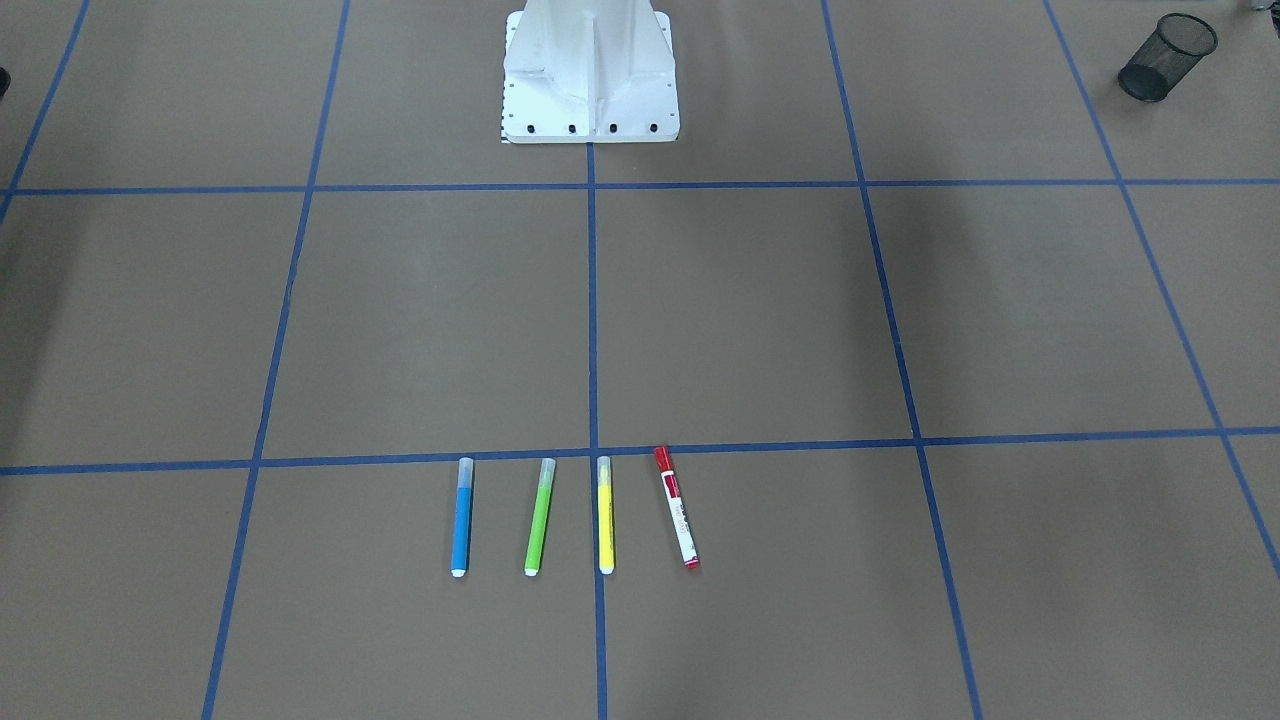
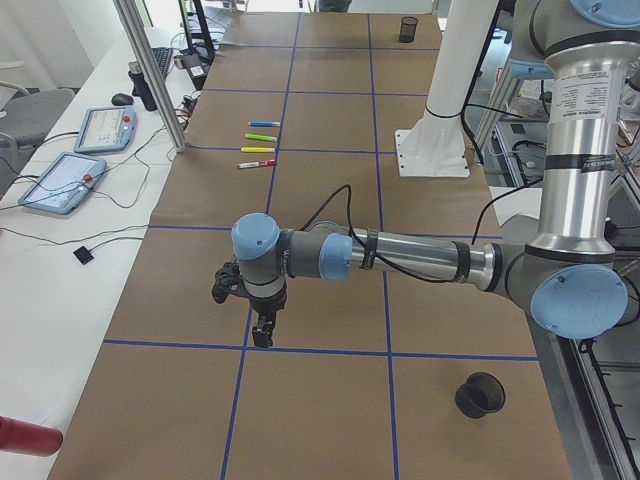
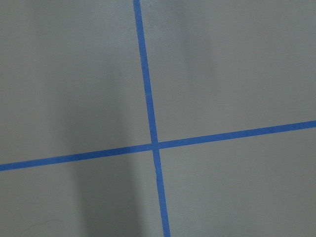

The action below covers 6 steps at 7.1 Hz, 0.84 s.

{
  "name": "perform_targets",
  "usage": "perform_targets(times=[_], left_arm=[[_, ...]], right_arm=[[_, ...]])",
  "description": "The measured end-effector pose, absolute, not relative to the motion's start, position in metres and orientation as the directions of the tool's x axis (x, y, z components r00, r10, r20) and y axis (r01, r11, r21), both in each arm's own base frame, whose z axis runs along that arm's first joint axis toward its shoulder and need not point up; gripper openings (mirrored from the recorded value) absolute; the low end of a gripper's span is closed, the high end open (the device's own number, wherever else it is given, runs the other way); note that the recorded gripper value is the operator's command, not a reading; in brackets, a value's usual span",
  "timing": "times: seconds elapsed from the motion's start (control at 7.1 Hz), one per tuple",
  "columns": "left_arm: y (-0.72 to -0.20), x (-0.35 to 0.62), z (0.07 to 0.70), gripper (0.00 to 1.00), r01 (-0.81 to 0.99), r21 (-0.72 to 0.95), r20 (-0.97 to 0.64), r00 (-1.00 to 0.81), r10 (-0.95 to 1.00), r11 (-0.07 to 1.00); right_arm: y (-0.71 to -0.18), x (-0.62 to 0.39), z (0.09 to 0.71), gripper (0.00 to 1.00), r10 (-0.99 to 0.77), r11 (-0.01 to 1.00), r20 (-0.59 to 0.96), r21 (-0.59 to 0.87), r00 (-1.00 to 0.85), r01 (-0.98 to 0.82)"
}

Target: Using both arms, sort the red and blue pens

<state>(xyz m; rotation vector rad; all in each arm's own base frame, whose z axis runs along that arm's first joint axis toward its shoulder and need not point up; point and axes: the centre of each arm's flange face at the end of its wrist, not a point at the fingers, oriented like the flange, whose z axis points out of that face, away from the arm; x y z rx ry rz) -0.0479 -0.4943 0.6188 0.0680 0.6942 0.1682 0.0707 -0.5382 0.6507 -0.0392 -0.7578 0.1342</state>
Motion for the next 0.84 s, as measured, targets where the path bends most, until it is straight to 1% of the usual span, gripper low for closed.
perform_targets(times=[0.84], left_arm=[[-0.495,-0.049,0.623,1.0,-0.133,0.112,-0.626,0.76,0.174,0.985]], right_arm=[[-0.526,0.075,0.65,0.99,0.117,0.993,0.673,-0.064,0.73,-0.101]])
